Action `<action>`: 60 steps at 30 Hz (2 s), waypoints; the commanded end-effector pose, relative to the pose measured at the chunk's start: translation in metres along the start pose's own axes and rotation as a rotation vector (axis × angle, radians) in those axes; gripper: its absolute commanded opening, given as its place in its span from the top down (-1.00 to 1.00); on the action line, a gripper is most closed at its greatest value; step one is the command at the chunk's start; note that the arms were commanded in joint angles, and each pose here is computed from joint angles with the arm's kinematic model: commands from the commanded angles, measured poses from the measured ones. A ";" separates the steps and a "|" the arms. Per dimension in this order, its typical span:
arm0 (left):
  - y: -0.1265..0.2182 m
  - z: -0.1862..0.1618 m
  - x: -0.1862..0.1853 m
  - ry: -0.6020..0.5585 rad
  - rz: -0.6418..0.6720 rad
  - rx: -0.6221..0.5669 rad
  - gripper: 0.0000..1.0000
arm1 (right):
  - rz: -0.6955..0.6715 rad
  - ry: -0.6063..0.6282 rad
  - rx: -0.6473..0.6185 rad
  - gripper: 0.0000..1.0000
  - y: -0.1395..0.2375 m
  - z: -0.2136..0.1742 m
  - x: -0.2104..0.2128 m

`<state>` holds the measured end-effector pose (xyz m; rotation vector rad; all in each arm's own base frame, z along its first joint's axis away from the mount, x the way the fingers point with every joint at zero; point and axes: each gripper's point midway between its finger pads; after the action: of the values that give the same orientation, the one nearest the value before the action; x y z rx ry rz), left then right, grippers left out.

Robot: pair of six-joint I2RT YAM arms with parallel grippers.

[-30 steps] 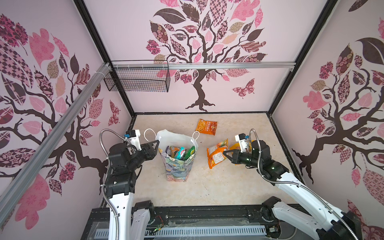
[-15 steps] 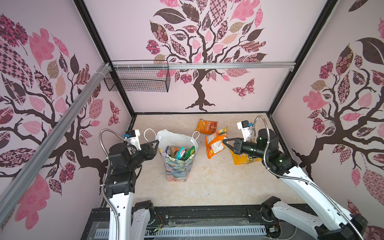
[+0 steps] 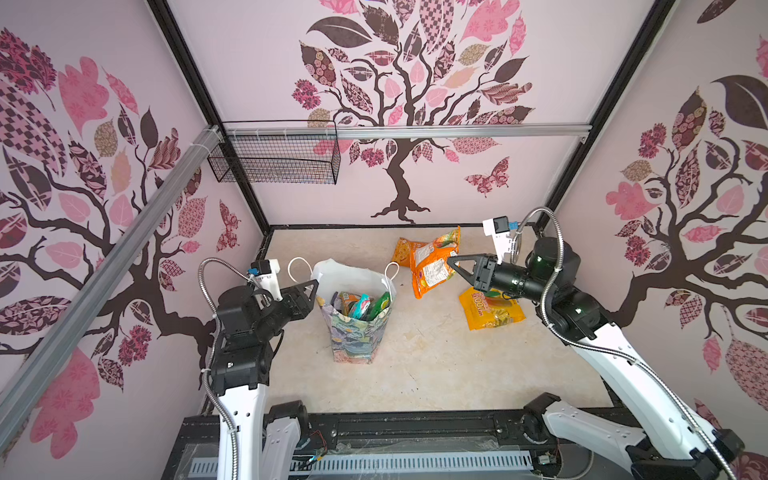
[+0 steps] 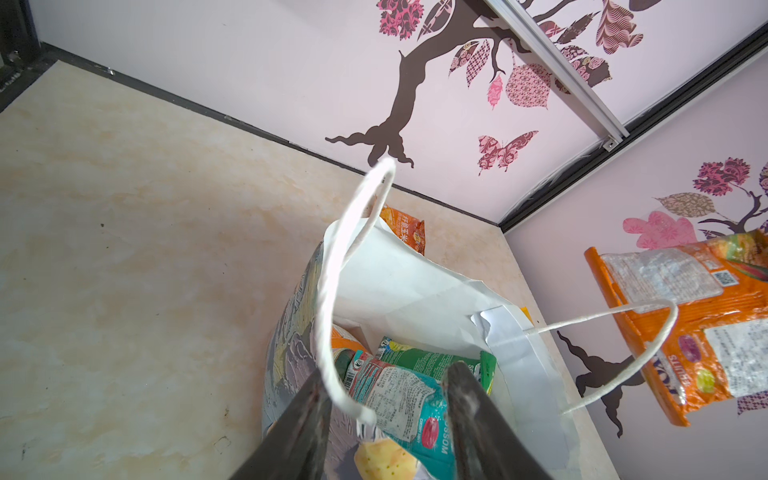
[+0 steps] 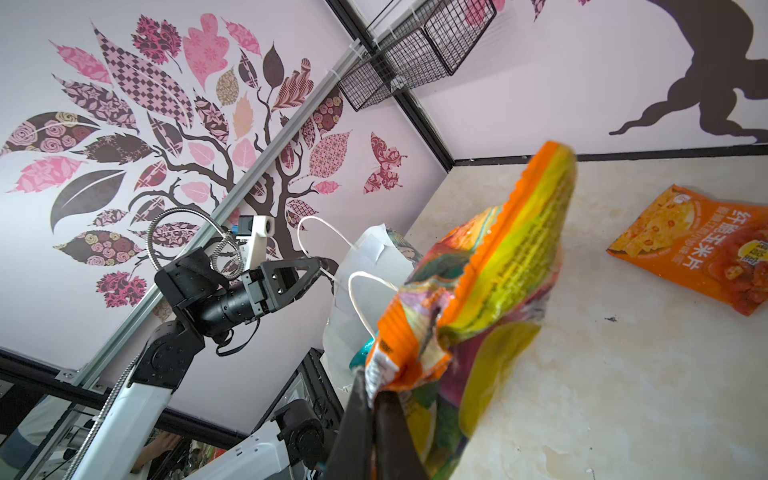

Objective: Place the snacks into the paper bag
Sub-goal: 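Lift the Fox's packet off the table with the right gripper, then carry the Fox's packet over the bag opening with the right gripper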

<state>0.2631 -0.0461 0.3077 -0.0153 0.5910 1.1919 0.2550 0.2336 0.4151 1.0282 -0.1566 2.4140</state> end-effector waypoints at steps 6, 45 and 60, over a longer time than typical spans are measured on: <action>0.001 0.001 -0.001 -0.014 -0.011 -0.011 0.02 | 0.132 0.121 -0.042 1.00 -0.001 0.033 0.064; 0.000 0.001 -0.002 -0.011 -0.016 -0.010 -0.01 | 0.103 0.228 0.210 1.00 -0.138 -0.035 0.084; -0.001 0.001 -0.002 -0.008 -0.019 -0.006 -0.01 | 0.008 0.251 0.292 1.00 -0.173 -0.064 0.053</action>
<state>0.2629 -0.0476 0.3086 -0.0197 0.5933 1.1812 0.2664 0.4186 0.3578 0.9265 0.3775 2.5400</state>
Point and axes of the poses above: each gripper's point midway between its finger pads, its own y axis back along the fingers, its own x axis along the line the jaws close on, z = x × y, and after that the axes turned 6 degrees about -y, right-handed
